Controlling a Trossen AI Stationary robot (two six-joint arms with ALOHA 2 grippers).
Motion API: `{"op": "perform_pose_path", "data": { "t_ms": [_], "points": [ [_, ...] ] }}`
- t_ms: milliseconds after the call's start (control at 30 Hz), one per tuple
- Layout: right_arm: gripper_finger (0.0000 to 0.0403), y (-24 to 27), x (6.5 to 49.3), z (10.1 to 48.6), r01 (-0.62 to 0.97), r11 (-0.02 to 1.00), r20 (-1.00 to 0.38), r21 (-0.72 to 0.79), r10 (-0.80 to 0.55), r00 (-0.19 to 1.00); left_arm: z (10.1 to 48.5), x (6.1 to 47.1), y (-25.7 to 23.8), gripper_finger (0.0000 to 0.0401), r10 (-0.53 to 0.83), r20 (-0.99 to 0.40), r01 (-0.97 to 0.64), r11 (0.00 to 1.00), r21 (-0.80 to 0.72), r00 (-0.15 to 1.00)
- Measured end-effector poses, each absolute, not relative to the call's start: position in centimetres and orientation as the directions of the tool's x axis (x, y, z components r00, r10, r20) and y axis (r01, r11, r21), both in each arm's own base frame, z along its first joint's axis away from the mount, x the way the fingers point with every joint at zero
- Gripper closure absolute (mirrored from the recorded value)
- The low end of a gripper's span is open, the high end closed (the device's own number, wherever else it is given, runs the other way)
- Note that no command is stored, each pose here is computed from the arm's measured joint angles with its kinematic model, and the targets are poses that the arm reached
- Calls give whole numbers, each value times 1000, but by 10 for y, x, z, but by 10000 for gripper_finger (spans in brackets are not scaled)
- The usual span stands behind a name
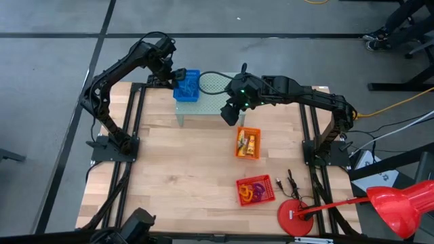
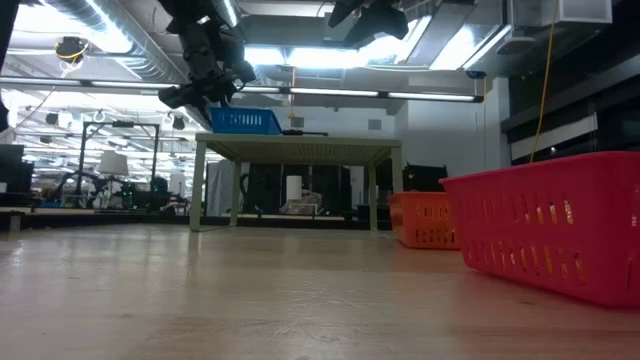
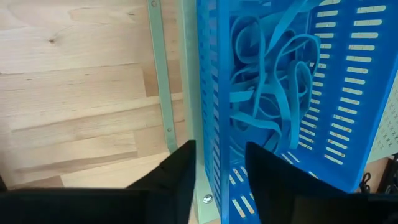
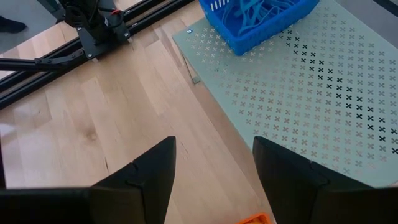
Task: Pick & Place Office Desk Supplies
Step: Put the orange bin with crayon boxes on the shelf
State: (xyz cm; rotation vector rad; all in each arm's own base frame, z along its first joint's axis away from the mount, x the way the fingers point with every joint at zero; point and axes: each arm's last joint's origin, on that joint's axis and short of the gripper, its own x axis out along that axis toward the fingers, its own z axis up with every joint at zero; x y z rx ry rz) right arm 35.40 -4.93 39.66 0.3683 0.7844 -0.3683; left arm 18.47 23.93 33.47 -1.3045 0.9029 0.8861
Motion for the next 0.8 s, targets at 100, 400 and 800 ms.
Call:
{"op": "perform_pose_path", "data": {
  "t_ms": [100,400,800],
  "points": [
    [186,-49,354,397,450,874,-737,182,-182,651,335,185,239,240,29,-917,-917,67,-394,397],
    [186,-49,354,397,449,875,-737,181,-182,651,345,178,237,179,47,-916,-915,83,-394,399],
    [186,-49,354,397,412,900,-735,147,-180,654,492,147,198,176,394,-727,-826,299,-478,563]
  ]
}}
